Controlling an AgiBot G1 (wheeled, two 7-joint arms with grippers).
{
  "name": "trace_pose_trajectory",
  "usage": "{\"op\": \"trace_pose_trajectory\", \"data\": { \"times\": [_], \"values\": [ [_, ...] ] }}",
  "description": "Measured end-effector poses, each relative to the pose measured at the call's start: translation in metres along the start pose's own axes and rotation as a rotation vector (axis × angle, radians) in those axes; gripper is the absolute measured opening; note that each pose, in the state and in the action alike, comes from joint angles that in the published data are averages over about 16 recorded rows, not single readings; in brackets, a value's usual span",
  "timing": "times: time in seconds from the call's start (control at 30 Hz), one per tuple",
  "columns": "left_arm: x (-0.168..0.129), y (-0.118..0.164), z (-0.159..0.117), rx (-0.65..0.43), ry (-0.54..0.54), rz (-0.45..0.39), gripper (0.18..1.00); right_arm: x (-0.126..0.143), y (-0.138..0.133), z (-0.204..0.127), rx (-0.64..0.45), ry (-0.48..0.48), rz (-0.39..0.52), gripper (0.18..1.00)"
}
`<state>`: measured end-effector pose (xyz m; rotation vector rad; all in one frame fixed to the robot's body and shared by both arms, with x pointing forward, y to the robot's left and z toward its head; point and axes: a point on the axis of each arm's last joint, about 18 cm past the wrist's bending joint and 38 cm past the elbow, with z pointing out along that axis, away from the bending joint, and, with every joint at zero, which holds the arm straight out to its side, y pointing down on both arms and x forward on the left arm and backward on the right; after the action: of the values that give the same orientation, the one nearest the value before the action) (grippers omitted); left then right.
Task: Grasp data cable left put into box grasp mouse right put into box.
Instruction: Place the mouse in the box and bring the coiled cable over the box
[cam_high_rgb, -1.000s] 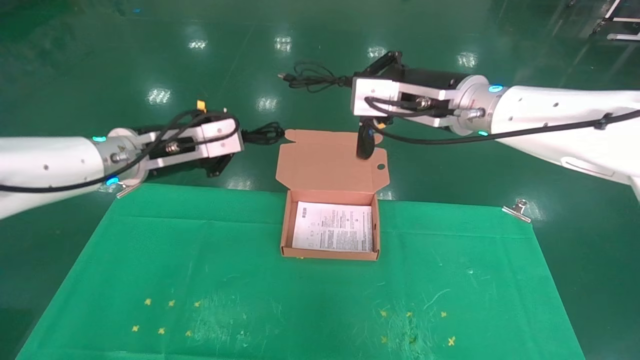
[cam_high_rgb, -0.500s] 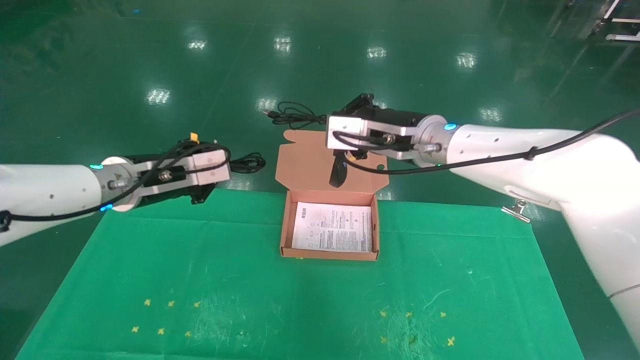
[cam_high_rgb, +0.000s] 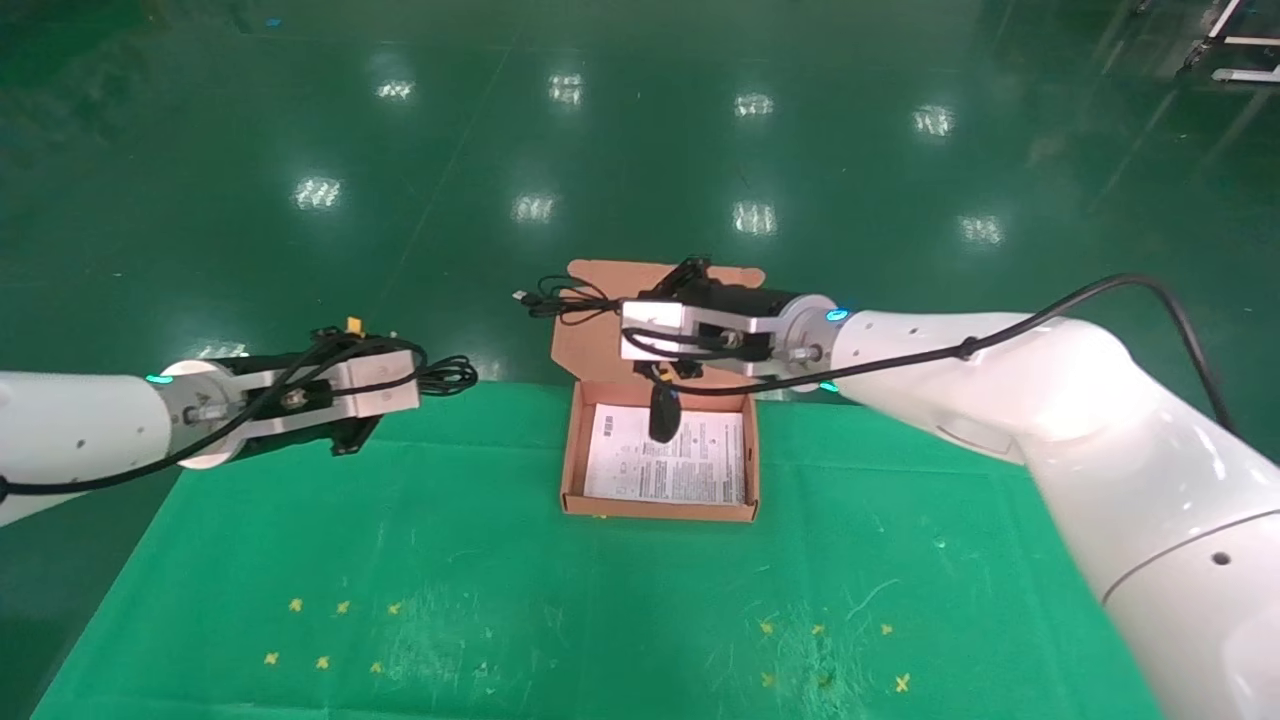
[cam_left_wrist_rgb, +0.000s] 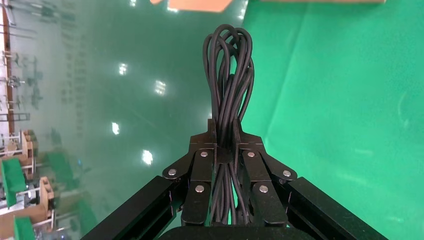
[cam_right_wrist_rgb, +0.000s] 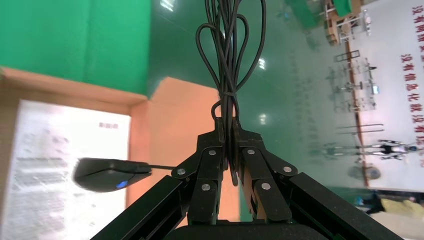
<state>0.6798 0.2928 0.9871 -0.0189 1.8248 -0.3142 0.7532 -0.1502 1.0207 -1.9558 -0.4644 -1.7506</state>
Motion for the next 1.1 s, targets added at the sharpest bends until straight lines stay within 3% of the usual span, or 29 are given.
{"op": "trace_pose_trajectory", "data": {
  "times": [0.43,1.1],
  "values": [
    [0.002,0.003,-0.001,-0.03,0.003,-0.003,0.234,-0.041,-0.002,0.015,0.014,-0.044,0.085,0.202],
    [0.002,0.003,-0.001,-0.03,0.003,-0.003,0.233,-0.103,0.046,0.015,-0.13,-0.125,0.247,0.202]
  ]
}}
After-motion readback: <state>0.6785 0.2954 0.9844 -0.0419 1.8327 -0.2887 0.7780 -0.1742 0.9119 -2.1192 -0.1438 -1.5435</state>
